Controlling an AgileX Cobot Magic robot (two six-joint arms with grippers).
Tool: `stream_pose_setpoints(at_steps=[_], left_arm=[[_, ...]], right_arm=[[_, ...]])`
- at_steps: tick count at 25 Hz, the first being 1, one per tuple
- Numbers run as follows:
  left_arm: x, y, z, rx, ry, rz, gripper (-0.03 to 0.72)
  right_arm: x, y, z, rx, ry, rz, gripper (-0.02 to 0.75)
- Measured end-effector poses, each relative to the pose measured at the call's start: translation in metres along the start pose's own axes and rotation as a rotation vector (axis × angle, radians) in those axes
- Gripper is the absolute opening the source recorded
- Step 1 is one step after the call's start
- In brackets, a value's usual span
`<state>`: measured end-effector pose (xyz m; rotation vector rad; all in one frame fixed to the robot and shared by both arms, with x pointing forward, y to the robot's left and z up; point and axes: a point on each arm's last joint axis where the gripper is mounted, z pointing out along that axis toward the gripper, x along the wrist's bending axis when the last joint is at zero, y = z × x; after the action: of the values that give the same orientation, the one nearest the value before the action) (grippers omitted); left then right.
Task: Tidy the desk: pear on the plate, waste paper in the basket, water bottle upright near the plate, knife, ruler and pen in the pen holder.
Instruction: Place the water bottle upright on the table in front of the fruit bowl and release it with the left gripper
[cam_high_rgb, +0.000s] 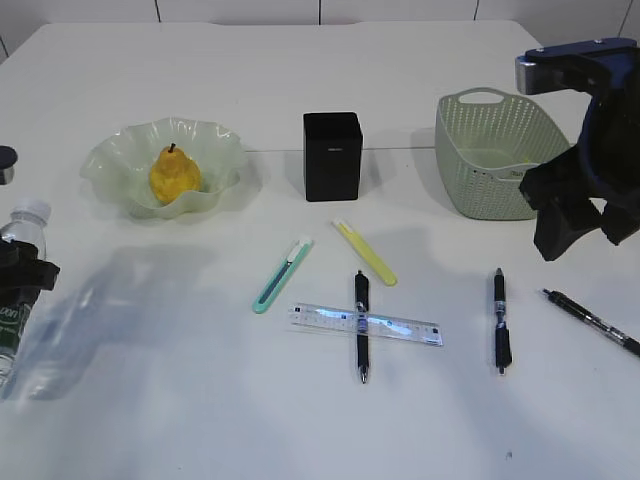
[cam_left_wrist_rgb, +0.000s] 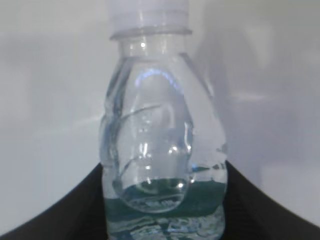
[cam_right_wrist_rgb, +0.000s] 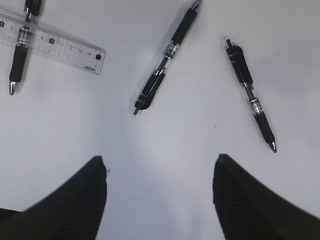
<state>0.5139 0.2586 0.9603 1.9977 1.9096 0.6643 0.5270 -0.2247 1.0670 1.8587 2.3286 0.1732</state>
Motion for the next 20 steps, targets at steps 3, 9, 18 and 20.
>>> stream_pose_setpoints(at_steps=[3, 9, 18, 20], left_arm=[[0.0013, 0.0009, 0.0, -0.008, 0.015, 0.056, 0.402], [0.0039, 0.0034, -0.0002, -0.031, 0.048, 0.21, 0.402], [0.006, 0.0056, -0.0005, -0.044, 0.08, 0.428, 0.402], [0.0062, 0.0058, -0.0005, -0.043, 0.084, 0.495, 0.402]], right_arm=[[0.0, 0.0, 0.0, 0.0, 0.0, 0.0, 0.493], [0.0001, 0.0012, 0.0, -0.013, 0.001, 0.0, 0.493], [0.0002, 0.0018, 0.0, -0.02, 0.002, 0.0, 0.493], [0.0003, 0.0018, 0.0, -0.02, 0.003, 0.001, 0.493]])
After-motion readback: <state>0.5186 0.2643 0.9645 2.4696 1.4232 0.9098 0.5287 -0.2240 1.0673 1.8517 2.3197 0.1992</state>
